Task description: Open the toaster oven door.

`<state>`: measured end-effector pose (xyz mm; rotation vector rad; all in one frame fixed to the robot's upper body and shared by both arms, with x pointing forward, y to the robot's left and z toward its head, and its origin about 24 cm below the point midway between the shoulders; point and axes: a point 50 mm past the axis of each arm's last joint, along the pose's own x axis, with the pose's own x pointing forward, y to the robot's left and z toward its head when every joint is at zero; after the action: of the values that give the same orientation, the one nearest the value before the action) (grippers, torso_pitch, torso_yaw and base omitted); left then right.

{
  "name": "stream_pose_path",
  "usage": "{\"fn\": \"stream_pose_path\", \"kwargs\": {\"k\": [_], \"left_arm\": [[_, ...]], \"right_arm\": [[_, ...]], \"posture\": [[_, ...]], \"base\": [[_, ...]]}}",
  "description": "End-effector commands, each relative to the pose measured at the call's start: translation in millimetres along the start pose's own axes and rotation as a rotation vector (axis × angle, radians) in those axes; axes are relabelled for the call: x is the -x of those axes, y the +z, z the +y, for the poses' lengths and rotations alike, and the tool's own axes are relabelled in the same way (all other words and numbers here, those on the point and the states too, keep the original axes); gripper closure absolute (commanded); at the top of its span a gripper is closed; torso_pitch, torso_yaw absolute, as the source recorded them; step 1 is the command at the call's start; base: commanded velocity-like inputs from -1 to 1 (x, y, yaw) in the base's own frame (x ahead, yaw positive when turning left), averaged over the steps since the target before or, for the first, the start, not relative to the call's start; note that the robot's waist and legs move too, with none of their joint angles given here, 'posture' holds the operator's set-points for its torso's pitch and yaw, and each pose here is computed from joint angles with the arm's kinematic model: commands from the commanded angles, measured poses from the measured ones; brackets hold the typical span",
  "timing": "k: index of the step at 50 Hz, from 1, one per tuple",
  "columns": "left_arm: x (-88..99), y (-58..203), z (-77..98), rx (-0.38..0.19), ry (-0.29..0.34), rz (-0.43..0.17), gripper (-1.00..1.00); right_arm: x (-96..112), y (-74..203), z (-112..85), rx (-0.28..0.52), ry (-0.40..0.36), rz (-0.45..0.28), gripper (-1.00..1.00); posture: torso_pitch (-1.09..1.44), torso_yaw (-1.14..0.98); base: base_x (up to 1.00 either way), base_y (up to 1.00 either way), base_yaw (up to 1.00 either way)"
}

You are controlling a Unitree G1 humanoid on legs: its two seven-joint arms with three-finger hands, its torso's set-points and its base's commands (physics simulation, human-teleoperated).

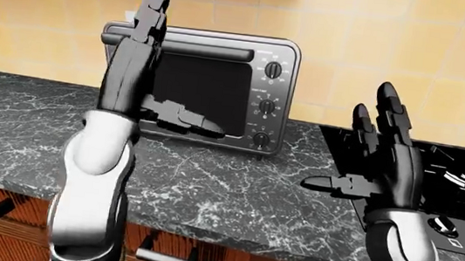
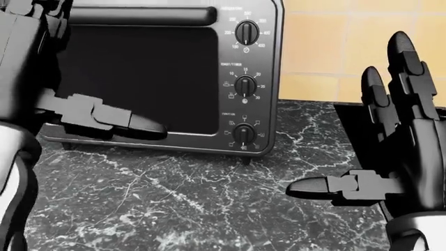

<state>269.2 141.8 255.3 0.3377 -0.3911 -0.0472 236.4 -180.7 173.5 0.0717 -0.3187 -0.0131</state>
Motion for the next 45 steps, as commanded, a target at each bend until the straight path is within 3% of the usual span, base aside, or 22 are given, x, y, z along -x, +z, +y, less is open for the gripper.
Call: {"fn": "stream_pose_path", "kwargs": {"k": [1,2,3,5,6,7,8,9,10,11,14,19,26,29,36,45], "left_arm": [[-9.9,8,0.5,-0.126,0.002,-0.030,-1.00],[-16.5,5,-3.1,-0.179,-0.018,-0.034,-1.00],[-23.4,0,-6.6,-0.197,-0.039,-0.009,-1.00],[-34.0,-2,-6.8,-0.305,-0.039,-0.020,-1.00],[-41.3,-1,-6.8,-0.407,-0.038,-0.031,-1.00],[-45.6,-1,-6.3,-0.449,-0.030,-0.035,-1.00],[-50.1,-2,-7.0,-0.533,-0.028,-0.048,-1.00],[-54.3,-6,-7.3,-0.653,-0.013,-0.059,-1.00],[-56.8,-9,-9.2,-0.690,-0.019,-0.059,-1.00],[-58.8,-12,-11.1,-0.690,-0.027,-0.057,-1.00],[-69.1,-20,-12.1,-0.885,-0.031,-0.068,-1.00],[-82.4,-35,-20.1,-0.909,-0.117,-0.012,-1.00],[-100.3,-49,-22.0,-0.932,-0.147,0.019,-1.00],[-104.0,-58,-21.4,-1.015,-0.160,0.042,-1.00],[-108.1,-78,-24.4,-1.095,-0.189,0.083,-1.00],[-110.4,-85,-28.7,-1.128,-0.230,0.093,-1.00]], "right_arm": [[-2,12,2.0,0.004,0.010,-0.063,-1.00],[-2,12,2.0,0.004,0.010,-0.063,-1.00],[-2,12,2.1,0.004,0.010,-0.063,-1.00],[-2,14,1.8,0.004,0.009,-0.065,-1.00],[-3,14,1.2,0.004,0.008,-0.066,-1.00],[-3,14,1.0,0.004,0.008,-0.066,-1.00],[-3,14,0.8,0.004,0.008,-0.066,-1.00],[-3,13,0.5,0.004,0.007,-0.066,-1.00],[-3,13,0.5,0.003,0.007,-0.067,-1.00],[-3,13,0.2,0.002,0.006,-0.067,-1.00],[-3,14,-0.5,0.002,0.005,-0.068,-1.00],[-2,16,-0.9,-0.001,0.003,-0.072,-1.00],[-2,17,-2.5,-0.002,-0.001,-0.073,-1.00],[-2,17,-2.1,-0.002,0.000,-0.072,-1.00],[-3,17,-1.5,-0.001,0.002,-0.072,-1.00],[-2,17,-0.7,-0.004,0.000,-0.072,-1.00]], "posture": [[-0.59,0.00],[-0.59,0.00],[-0.59,0.00],[-0.59,0.00],[-0.59,0.00],[-0.59,0.00],[-0.59,0.00],[-0.59,0.00],[-0.59,0.00],[-0.59,0.00],[-0.59,0.00],[-0.59,0.00],[-0.59,0.00],[-0.59,0.00],[-0.59,0.00],[-0.59,0.00]], "base": [[0.00,0.00,0.00],[0.00,0.00,0.00],[0.00,0.00,0.00],[0.00,0.00,0.00],[0.00,0.00,0.00],[0.00,0.00,0.00],[0.00,0.00,0.00],[0.00,0.00,0.00],[0.00,0.00,0.00],[0.00,0.00,0.00],[0.00,0.00,0.00],[0.00,0.00,0.00],[0.00,0.00,0.00],[0.00,0.00,0.00],[0.00,0.00,0.00],[0.00,0.00,0.00]]}}
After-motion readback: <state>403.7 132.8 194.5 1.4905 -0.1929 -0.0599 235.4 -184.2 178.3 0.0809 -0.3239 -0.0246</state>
